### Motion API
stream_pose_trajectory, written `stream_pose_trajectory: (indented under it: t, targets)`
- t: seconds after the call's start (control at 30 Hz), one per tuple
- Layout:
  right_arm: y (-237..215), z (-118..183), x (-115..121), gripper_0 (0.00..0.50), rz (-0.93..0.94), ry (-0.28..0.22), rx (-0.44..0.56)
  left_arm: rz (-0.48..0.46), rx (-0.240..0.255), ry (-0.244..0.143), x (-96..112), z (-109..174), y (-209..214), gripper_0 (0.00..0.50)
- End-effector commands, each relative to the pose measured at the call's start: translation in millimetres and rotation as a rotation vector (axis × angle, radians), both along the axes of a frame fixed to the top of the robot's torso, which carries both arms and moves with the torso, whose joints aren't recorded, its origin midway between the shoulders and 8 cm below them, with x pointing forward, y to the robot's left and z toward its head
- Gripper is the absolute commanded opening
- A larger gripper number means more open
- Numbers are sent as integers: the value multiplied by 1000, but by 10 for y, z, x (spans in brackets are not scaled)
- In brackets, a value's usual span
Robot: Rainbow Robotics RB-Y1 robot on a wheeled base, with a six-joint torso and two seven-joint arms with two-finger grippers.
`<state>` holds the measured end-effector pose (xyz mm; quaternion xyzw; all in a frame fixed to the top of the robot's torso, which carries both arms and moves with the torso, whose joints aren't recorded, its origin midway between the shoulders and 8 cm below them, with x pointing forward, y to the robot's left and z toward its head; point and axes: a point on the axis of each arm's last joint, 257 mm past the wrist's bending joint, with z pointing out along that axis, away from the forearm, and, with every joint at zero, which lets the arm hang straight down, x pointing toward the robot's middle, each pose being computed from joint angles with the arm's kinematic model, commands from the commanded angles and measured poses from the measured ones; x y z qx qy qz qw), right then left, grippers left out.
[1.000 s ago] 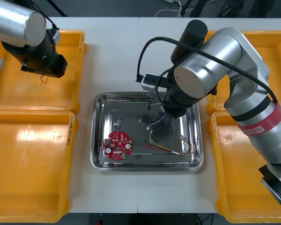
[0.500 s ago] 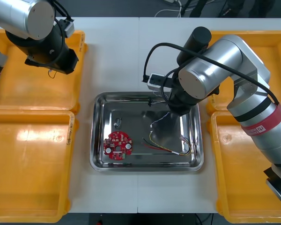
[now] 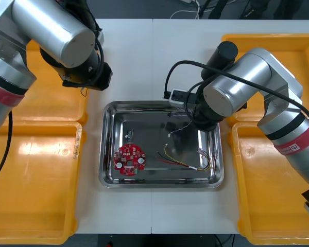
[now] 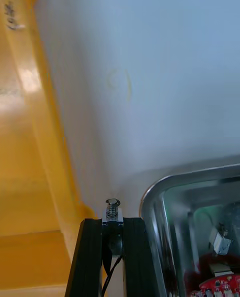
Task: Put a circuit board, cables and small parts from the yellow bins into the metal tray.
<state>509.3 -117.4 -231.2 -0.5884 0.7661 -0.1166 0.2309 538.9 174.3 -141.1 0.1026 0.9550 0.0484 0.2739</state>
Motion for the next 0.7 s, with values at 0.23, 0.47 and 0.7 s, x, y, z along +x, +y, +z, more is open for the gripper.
stream_pose_trajectory:
  t: [0.23,0.47,0.7]
  targets:
    - [56,-54,-54,500,33,5,-11,-20,-97,1,-197,-239,-737,0]
    - [98,57,-75,500,38,-11,-2,-51,-124,30,-326,-483,-920,0]
    - [14,306,-156,500,21,3,-23,-61,-126,49,-402,-685,-945,2]
